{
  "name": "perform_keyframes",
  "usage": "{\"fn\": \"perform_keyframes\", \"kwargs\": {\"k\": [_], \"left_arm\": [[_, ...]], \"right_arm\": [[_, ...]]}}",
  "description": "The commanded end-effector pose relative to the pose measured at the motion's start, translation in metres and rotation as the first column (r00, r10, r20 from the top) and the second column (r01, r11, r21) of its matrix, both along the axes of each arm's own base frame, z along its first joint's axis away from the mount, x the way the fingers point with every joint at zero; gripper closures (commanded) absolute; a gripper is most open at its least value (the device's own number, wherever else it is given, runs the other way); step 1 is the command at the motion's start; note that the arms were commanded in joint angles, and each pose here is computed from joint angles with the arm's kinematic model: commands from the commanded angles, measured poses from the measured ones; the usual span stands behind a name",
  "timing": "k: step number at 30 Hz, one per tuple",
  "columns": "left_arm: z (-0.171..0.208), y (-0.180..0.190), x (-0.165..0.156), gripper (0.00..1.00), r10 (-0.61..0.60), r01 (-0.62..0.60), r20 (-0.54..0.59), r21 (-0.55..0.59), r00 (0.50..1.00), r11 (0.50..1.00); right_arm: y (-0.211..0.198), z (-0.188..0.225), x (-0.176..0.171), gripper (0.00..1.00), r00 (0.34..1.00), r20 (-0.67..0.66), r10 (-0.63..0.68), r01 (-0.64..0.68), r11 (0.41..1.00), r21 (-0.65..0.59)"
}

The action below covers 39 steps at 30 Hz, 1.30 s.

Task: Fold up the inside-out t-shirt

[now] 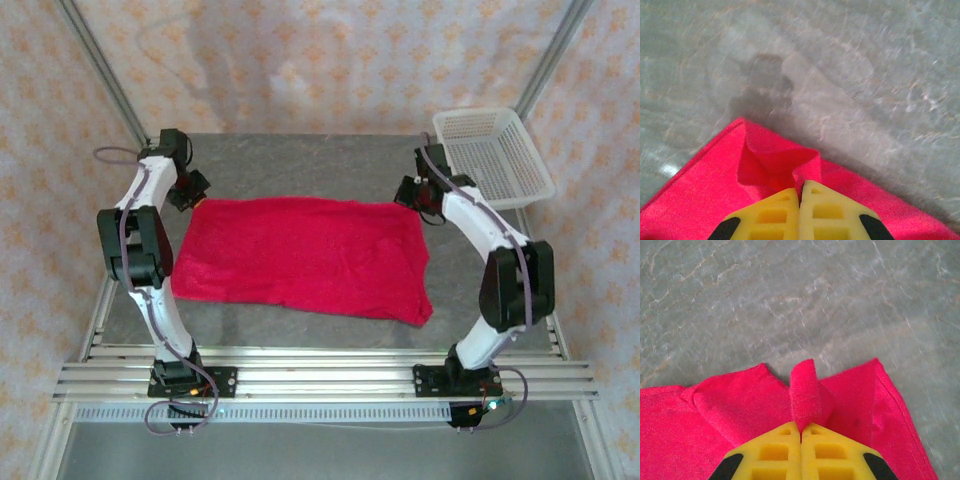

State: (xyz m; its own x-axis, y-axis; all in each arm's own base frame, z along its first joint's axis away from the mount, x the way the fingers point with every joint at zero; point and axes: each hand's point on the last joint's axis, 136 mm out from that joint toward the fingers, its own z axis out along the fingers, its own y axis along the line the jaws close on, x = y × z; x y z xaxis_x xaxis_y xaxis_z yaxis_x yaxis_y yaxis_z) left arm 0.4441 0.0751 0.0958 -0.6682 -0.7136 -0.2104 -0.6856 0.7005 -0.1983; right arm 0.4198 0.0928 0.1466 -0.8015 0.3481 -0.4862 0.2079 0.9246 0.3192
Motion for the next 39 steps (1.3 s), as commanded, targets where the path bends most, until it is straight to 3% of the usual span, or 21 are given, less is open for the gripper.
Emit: {"fn": "perform_keyframes", "kwargs": {"k": [1, 11, 20, 22, 25, 28, 33, 36, 39], "left_arm": [[0.006, 0.017, -0.016, 1.0, 0.039, -0.04, 0.023, 0.053, 0.999, 0.998], [-0.005, 0.024, -0.048, 1.0, 0.068, -0.068, 0.002, 0.043, 0.998, 0.997], [-0.039, 0.019, -0.069, 1.0, 0.068, -0.066, -0.061, 0.032, 0.996, 0.997], [-0.046, 0.016, -0.073, 0.93, 0.068, -0.067, -0.069, 0.021, 0.995, 0.998], [-0.047, 0.018, -0.08, 0.64, 0.07, -0.067, -0.089, 0.041, 0.994, 0.997], [-0.023, 0.027, -0.083, 0.48, 0.086, -0.077, -0.064, 0.138, 0.994, 0.987], [0.042, 0.01, -0.069, 0.44, 0.027, -0.049, 0.079, 0.287, 0.996, 0.957], [0.044, -0.022, -0.052, 0.44, -0.032, 0.001, 0.168, 0.178, 0.985, 0.984], [0.028, -0.04, -0.046, 0.45, -0.037, 0.023, 0.174, 0.081, 0.984, 0.996]], "right_arm": [[-0.004, 0.016, -0.019, 1.0, 0.998, 0.059, -0.021, 0.02, 1.0, 0.017], [-0.02, -0.001, -0.082, 1.0, 0.999, 0.009, -0.043, 0.043, 0.999, 0.005], [-0.016, -0.05, -0.12, 1.0, 0.993, -0.098, -0.072, 0.078, 0.995, 0.055], [-0.012, -0.064, -0.127, 0.93, 0.988, -0.132, -0.085, 0.097, 0.992, 0.083], [-0.017, -0.074, -0.139, 0.73, 0.977, -0.174, -0.123, 0.135, 0.989, 0.062], [-0.033, -0.055, -0.14, 0.56, 0.976, -0.13, -0.175, 0.175, 0.985, -0.008], [-0.024, -0.02, -0.119, 0.5, 0.99, -0.047, -0.134, 0.132, 0.991, -0.03], [-0.003, -0.022, -0.099, 0.5, 0.996, -0.05, -0.08, 0.078, 0.996, -0.044], [0.032, -0.028, -0.078, 0.48, 0.998, -0.06, 0.018, -0.021, 0.998, -0.052]]}}
